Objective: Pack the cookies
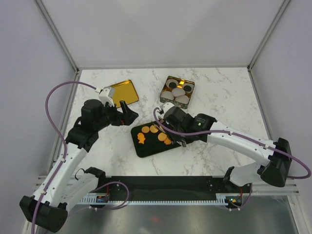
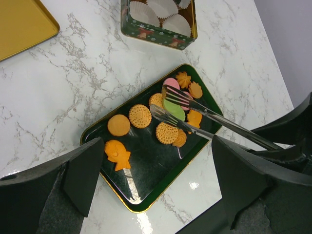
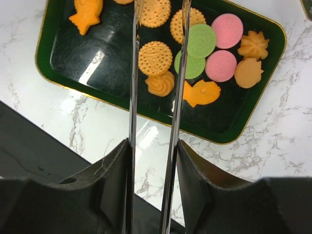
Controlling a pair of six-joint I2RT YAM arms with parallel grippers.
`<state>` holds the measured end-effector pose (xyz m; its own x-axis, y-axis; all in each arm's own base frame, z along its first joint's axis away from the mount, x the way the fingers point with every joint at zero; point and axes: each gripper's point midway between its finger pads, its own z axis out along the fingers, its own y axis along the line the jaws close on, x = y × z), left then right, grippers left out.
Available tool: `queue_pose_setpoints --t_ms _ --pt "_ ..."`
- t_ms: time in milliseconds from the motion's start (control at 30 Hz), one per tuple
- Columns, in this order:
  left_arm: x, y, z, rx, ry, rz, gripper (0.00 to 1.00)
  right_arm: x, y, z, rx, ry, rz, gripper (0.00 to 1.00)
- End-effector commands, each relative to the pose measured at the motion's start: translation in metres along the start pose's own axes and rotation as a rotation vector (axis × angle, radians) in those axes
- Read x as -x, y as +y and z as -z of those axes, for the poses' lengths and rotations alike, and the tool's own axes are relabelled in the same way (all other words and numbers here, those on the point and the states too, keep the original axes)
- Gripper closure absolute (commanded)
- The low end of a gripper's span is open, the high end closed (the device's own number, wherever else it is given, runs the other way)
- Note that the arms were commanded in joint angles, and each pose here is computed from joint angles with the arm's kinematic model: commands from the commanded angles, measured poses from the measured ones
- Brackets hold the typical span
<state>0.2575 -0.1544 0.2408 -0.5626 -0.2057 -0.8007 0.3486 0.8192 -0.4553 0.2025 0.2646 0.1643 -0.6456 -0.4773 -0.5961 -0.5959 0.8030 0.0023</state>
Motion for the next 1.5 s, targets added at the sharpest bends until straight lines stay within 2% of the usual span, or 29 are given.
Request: queue_pose_setpoints --t_ms 0,633,800,1467 --pt "0.02 -0.009 0.005 -0.016 -0.056 -0.033 0.01 -0.002 0.01 0.018 0.037 -0.021 0.002 0.52" --pt "0.017 -0.01 0.003 -0.026 -0.043 -0.03 0.01 -0.04 0.015 0.013 -0.022 0.091 0.096 0.49" --pt "0.017 -0.009 0.002 -0.026 -0.039 -0.029 0.01 -0.043 0.015 0.011 -0.035 0.103 0.111 0.46" --pt "0.017 -0.009 0.003 -0.025 -0.041 -0.029 0.01 -0.053 0.018 -0.002 -0.054 0.135 0.131 0.46"
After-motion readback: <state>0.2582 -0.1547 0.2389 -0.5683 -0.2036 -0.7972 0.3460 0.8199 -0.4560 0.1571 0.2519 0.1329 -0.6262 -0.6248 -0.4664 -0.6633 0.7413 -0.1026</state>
